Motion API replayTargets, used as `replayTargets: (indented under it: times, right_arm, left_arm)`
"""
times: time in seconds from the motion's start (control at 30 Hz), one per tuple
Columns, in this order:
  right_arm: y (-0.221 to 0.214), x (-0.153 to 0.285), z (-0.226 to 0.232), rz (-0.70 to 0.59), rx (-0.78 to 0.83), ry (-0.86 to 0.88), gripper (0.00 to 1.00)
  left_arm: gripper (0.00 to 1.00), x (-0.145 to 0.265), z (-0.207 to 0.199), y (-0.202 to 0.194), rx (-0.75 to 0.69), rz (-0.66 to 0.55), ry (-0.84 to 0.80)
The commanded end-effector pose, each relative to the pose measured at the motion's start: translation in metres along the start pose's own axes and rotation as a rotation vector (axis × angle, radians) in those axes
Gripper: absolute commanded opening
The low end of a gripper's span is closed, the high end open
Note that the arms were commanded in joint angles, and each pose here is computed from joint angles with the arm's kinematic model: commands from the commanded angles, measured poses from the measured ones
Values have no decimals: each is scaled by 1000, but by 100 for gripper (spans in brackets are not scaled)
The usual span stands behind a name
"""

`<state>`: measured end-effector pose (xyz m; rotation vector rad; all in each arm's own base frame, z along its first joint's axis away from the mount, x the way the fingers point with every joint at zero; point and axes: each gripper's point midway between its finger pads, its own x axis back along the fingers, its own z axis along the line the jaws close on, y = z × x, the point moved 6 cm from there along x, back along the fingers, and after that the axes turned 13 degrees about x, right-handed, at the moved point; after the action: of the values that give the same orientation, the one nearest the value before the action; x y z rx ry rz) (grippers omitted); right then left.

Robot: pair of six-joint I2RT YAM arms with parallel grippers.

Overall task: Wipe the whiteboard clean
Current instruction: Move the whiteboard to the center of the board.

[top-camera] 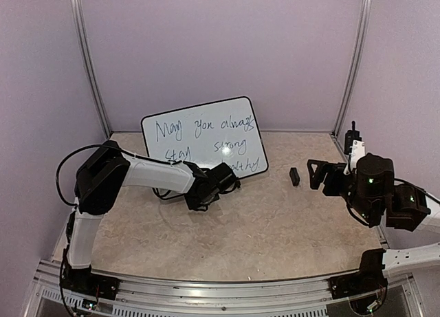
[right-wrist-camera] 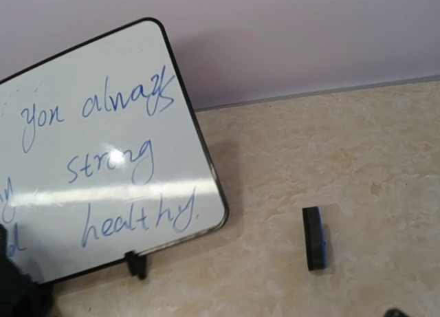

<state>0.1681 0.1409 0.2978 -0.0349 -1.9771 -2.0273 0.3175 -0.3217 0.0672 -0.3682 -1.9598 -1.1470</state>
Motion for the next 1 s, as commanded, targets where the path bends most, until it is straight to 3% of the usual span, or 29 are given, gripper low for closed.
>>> replayTargets:
  times: [0.0, 0.1, 0.17, 0.3, 0.37, 0.6, 0.73, 0.97]
  right_arm:
    - [-5, 3, -1, -2, -20, 18, 99]
    - [-7, 4, -3, -2, -24, 17, 100]
    - [-8, 4, -3, 1, -23, 16, 100]
    - [-12, 1, -1, 12, -16, 11, 99]
    - [-14, -3, 2, 18, 6, 4, 100]
    - [-24, -15, 11, 6, 42, -10, 100]
    - [-25, -25, 11, -8, 24, -13, 99]
    - [-39, -70, -14, 119, -31, -72, 99]
  left_arm:
    - [0, -10, 5, -9, 30, -21, 98]
    - [2, -11, 8, -13, 43, -19, 98]
    - [21, -10, 12, -13, 55, -19, 99]
    - [41, -3, 13, -11, 59, -21, 86]
    - [58, 3, 12, -11, 59, -22, 76]
    - [98, 28, 7, -15, 34, -5, 37]
    - [99, 43, 9, -21, 6, 30, 9]
    - [99, 84, 11, -20, -64, 45, -96]
